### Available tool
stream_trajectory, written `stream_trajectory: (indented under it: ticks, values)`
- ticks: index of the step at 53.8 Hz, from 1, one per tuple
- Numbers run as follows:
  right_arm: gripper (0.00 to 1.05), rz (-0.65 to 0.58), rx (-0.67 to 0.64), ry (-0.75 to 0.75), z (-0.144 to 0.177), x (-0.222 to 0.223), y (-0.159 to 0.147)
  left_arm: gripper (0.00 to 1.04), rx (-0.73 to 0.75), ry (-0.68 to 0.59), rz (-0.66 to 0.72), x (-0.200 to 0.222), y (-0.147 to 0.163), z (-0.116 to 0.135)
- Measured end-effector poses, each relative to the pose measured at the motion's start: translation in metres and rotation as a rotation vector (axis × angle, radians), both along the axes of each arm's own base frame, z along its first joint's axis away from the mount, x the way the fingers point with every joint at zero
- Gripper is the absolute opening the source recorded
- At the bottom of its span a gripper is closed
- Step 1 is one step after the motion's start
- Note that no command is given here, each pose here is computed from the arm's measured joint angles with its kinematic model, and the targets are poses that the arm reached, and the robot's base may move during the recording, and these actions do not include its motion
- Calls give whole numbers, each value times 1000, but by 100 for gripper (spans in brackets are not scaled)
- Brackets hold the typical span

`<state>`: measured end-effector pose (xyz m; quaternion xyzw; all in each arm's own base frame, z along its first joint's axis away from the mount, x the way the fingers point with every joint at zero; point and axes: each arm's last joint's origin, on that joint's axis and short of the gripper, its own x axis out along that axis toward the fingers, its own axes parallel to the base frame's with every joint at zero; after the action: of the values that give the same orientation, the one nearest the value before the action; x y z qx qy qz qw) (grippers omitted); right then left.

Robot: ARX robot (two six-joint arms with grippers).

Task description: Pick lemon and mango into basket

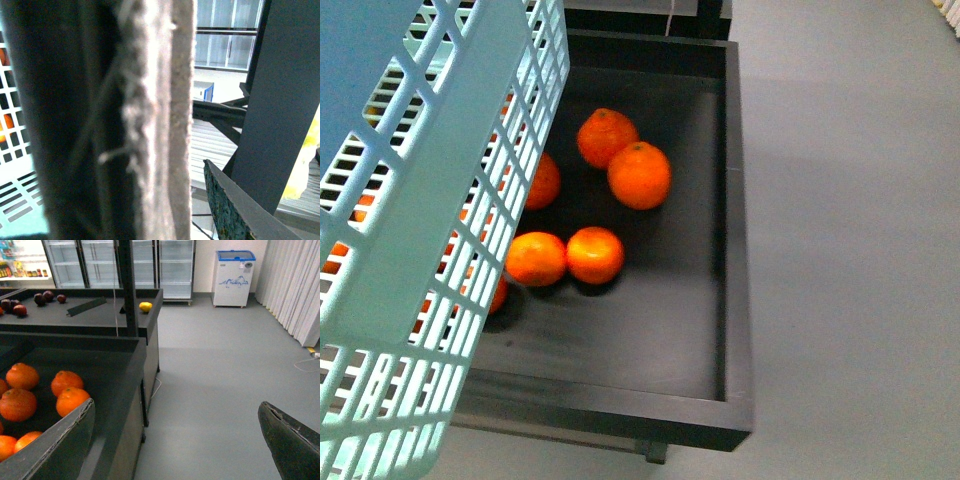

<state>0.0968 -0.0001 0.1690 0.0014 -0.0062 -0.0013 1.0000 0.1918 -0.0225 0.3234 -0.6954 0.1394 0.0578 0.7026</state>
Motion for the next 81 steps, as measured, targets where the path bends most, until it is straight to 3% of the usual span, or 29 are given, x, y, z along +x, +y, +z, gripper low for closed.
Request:
stream_trajectory:
  ticks: [81]
  values:
    - [96,1,0,0,0,0,0,28,0,-1,-1,0,0,0]
